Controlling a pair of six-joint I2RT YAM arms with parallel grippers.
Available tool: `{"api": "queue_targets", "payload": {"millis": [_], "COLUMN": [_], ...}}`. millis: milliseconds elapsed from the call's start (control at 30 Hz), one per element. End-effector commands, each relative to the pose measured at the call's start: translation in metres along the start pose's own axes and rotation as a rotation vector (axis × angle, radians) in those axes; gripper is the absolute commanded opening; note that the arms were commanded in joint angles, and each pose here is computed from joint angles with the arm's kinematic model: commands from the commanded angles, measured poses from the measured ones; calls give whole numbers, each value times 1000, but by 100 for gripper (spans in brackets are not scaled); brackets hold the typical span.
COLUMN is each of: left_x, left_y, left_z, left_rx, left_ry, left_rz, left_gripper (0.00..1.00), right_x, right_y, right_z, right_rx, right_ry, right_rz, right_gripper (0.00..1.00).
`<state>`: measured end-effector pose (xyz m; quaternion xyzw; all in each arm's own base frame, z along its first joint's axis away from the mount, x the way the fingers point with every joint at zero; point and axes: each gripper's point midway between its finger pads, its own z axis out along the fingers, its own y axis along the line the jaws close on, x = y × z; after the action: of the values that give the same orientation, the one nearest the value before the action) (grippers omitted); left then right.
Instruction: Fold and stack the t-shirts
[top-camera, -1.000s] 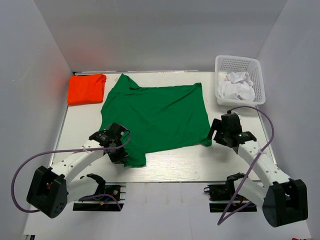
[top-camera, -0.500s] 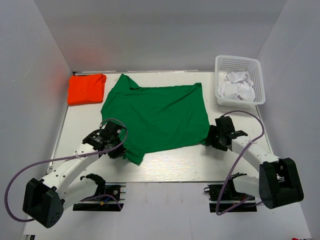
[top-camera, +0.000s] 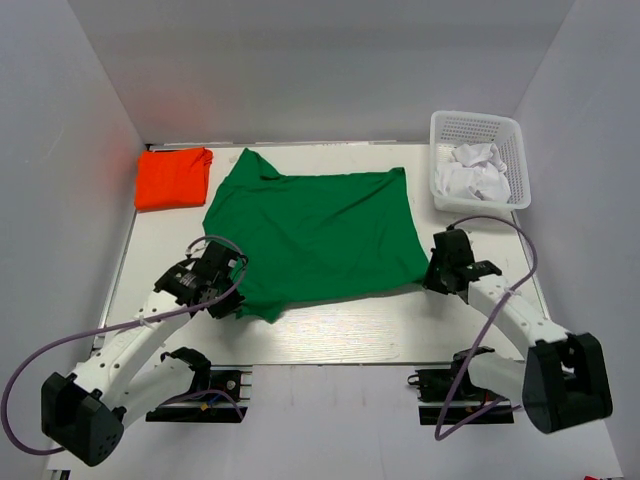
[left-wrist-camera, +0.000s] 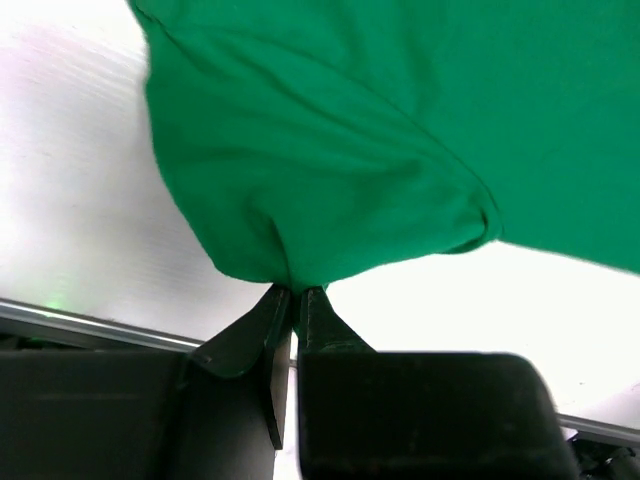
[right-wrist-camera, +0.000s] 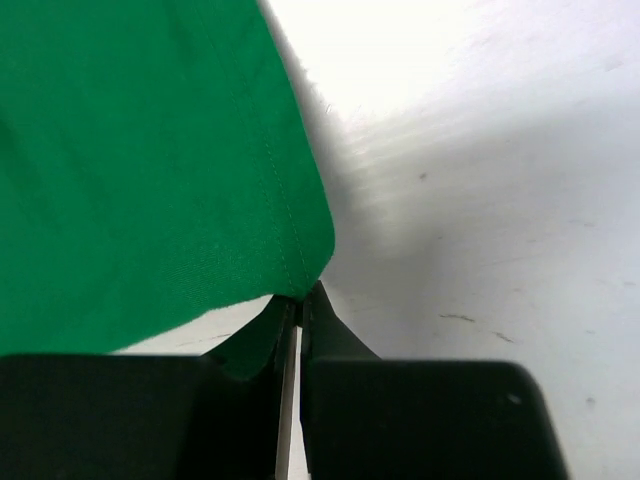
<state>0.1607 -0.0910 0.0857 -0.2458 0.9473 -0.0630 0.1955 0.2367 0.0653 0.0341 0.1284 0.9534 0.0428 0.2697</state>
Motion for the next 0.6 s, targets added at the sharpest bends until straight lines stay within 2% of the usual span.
{"api": "queue_targets", "payload": {"millis": [0, 167, 267, 433, 567], "left_x": [-16, -21, -27, -45, -58], "left_y": [3, -3, -20, -48, -52], "left_z": [-18, -17, -18, -23, -17], "left_rx": [-26, 12, 89, 183, 151], "left_ry": [-59, -94, -109, -158, -200], "left_rz": [-26, -38, -25, -10, -8], "left_gripper": [0, 0, 0, 0, 0], "right_x": [-30, -33, -35, -48, -67], "right_y": [-17, 3, 20, 34, 48], "right_z": [-25, -23, -19, -18, -21], "right_rx": [102, -8, -91, -128, -152], "right_ry": [-110, -121, -109, -121, -144], "right_rz": [0, -45, -105, -193, -211], "right_gripper": [0, 0, 0, 0, 0]}}
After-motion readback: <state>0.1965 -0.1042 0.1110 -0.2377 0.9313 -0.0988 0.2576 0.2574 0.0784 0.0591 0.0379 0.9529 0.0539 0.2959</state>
